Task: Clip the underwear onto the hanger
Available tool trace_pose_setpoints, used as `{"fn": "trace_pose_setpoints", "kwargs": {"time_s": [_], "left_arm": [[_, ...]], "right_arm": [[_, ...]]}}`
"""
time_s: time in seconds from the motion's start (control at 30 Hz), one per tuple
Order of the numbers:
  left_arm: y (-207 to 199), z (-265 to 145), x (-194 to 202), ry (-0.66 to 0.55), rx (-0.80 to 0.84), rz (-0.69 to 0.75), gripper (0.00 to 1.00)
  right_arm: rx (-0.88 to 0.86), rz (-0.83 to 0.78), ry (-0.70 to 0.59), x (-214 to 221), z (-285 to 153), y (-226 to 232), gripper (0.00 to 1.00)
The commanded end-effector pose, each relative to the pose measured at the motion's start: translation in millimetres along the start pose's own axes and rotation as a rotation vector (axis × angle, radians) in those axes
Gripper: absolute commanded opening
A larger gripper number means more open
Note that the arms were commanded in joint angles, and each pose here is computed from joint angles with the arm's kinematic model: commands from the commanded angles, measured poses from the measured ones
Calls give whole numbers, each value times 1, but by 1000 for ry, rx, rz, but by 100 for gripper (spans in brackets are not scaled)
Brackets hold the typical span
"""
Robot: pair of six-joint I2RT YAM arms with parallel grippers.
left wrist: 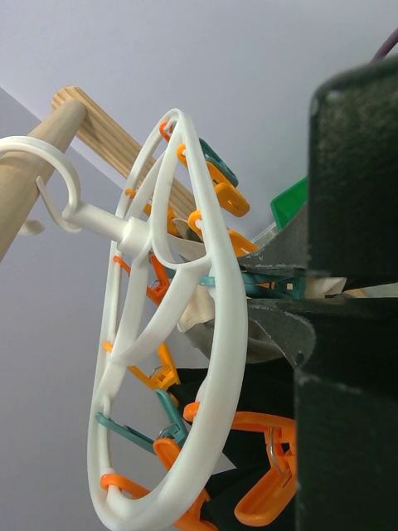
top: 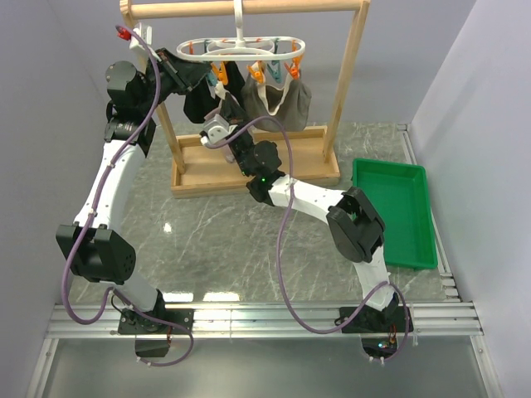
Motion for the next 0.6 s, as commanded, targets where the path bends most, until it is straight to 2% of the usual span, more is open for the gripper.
{"fn": "trace_pose_setpoints", "kwargs": {"time_s": [0.0, 0.57], "left_arm": [[-5, -4, -16, -25, 13, 23, 0], [-7, -2, -22, -41, 18, 29, 0]], "right_arm": [[76, -38, -120, -22, 6, -10, 0], [57, -93, -124, -11, -3, -2, 0]]}}
Point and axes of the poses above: each gripper's point midway between its finger pads, its own z axis out along the fingers, its own y axis along the line the jaws close on, x = y × z, the point moved 10 cm from there along -z, back along the fingers, and after that the axes turned 14 degrees about z, right-handed, at the moved point
